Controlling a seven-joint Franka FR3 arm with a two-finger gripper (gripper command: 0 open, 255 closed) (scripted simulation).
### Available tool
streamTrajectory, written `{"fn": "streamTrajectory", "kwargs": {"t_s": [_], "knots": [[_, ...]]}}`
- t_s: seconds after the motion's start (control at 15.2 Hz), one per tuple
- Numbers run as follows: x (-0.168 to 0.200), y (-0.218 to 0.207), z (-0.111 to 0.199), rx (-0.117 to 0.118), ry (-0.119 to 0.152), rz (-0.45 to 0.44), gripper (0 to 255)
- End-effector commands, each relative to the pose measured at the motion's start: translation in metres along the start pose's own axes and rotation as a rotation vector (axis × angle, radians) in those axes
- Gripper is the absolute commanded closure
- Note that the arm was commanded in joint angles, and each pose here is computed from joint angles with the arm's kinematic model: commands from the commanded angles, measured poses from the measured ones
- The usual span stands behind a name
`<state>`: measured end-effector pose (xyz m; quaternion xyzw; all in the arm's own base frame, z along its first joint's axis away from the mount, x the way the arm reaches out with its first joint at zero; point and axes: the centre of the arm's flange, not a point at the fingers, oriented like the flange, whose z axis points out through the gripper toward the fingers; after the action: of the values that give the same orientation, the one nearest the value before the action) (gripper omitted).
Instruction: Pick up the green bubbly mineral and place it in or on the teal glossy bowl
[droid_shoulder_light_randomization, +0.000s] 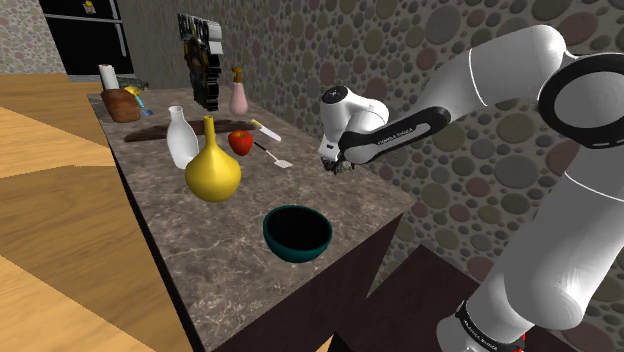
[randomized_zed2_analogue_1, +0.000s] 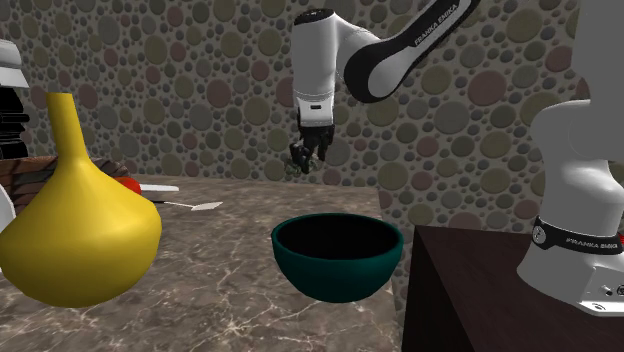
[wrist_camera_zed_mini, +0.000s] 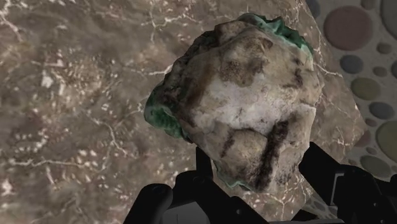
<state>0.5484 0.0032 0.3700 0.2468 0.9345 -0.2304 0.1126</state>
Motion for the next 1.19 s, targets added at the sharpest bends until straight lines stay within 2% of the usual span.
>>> {"fn": "streamTrajectory", "kwargs": {"t_s": [0.0,0.73,1.12], "knots": [[-0.004,-0.004,-0.009,0.000,0.000,0.000,255],[-0.021,-0.024,-0.055,0.000,0.000,0.000,255],[0.034,0.016,-0.096,0.000,0.000,0.000,255]]}}
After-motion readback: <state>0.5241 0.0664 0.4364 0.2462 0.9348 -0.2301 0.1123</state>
